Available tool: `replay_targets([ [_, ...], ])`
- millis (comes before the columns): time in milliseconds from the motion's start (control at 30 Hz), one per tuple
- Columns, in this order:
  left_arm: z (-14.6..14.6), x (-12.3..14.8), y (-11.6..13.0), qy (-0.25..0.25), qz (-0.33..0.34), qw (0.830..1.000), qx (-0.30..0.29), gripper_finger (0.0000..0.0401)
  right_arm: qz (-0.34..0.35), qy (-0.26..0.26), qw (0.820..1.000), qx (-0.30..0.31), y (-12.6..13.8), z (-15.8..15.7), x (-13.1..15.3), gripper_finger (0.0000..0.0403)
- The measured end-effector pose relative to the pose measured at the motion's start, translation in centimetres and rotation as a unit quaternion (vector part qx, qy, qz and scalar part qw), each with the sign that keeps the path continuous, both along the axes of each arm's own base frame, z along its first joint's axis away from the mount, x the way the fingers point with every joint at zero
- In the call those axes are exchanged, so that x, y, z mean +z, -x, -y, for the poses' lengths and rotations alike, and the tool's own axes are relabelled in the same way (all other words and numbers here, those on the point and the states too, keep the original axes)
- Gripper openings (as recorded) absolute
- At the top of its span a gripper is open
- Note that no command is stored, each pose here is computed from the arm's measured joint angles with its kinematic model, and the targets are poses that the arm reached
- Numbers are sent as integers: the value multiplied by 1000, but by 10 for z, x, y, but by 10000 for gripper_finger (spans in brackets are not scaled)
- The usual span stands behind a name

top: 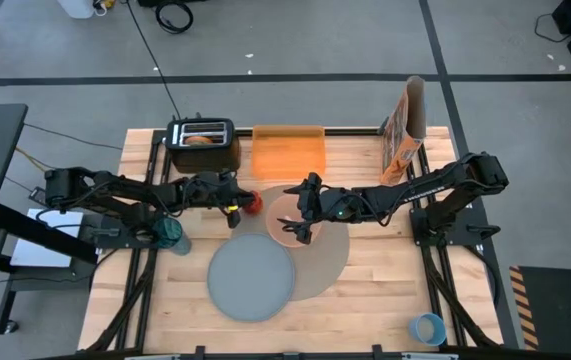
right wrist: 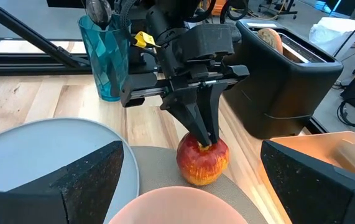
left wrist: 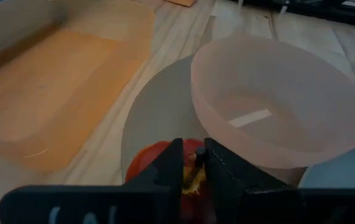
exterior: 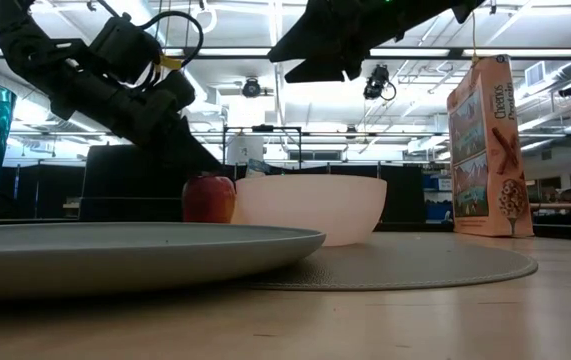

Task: Arrange a breakfast setting
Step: Put the red apple on the brown tablemat, then put the bagel on the blue plate

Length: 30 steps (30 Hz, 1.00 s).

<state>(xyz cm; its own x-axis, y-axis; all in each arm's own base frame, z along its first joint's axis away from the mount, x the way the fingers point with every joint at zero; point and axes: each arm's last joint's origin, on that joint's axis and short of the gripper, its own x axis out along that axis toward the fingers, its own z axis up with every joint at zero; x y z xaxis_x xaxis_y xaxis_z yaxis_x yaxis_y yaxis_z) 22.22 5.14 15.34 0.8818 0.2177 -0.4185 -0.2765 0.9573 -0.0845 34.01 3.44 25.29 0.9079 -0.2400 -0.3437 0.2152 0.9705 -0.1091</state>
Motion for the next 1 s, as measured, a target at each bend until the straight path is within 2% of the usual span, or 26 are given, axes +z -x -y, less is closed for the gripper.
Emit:
replay_targets([
  [300, 0, 3, -1, -5, 13, 1000, -1, 123, -4, 8, 1000, 5, 0, -2, 0, 387],
  [500, 1, 11, -4, -9, 58, 998, -32, 133, -6, 14, 1000, 13, 1, -7, -1, 387],
  [800, 0, 48, -4, -46, 116, 991, -37, 133, -9, 15, 1000, 22, 5, -14, 3, 387],
  [900, -2, 64, -5, -51, 107, 992, -34, 133, -4, 15, 1000, 25, 8, -15, 7, 387],
  [1000, -7, 81, -6, -62, 65, 996, -24, 133, -1, 17, 1000, 25, 11, -14, 12, 387],
])
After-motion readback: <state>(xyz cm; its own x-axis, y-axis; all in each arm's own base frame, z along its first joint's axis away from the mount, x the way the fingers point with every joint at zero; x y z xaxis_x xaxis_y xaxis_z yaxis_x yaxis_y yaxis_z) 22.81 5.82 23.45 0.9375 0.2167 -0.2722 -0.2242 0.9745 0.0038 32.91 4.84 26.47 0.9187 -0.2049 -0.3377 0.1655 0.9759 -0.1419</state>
